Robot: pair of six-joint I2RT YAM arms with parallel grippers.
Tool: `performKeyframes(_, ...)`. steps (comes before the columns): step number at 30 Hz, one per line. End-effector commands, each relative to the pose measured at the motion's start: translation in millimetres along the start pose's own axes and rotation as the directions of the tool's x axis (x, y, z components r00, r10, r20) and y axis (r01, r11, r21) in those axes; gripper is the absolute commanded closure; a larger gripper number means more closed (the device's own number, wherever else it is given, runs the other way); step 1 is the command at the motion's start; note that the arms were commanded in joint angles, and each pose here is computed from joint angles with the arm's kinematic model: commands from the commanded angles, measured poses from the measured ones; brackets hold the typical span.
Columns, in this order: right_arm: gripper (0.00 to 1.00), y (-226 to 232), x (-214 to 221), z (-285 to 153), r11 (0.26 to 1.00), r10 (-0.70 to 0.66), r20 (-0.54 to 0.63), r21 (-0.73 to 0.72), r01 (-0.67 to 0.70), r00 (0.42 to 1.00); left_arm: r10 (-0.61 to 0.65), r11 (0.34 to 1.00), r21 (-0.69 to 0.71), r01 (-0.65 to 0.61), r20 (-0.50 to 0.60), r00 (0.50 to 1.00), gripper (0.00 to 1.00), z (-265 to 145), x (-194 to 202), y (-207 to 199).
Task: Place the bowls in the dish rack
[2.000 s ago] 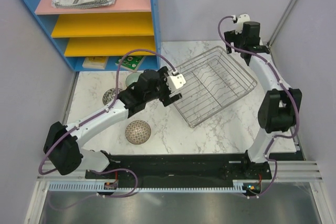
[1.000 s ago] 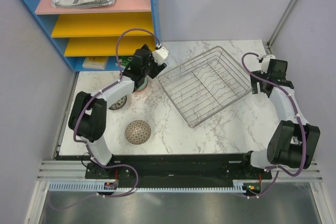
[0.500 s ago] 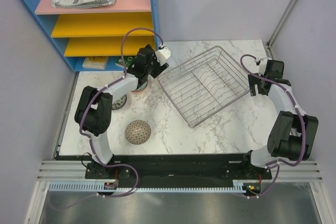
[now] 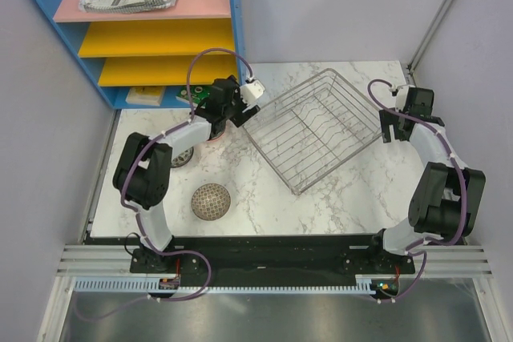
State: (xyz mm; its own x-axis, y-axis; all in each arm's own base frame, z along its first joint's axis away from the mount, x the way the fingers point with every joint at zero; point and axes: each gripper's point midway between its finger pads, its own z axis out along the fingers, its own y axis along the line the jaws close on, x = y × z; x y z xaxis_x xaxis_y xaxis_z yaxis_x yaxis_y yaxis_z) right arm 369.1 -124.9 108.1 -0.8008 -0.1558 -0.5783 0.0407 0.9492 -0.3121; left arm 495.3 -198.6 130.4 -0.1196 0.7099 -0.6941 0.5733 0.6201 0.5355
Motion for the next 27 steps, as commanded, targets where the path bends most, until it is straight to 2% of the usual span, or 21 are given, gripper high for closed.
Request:
performKeyframes(1,0.02,-3,-32,3,1.000,0.025,0.072,-0.010,-0.024,0.997,0.037,0.993,0.113,-0.039,0.016,0.999,0.02,-16,-4,-33)
performKeyframes(14,0.02,-2,-61,31,0.998,0.046,0.081,-0.037,-0.044,0.996,0.042,0.969,0.243,-0.053,0.052,0.998,0.02,-72,-13,-88)
performKeyframes(27,0.02,30,-102,42,0.997,-0.015,0.128,-0.067,0.023,0.992,0.056,0.931,0.358,-0.068,0.046,0.997,0.03,-109,-6,-146)
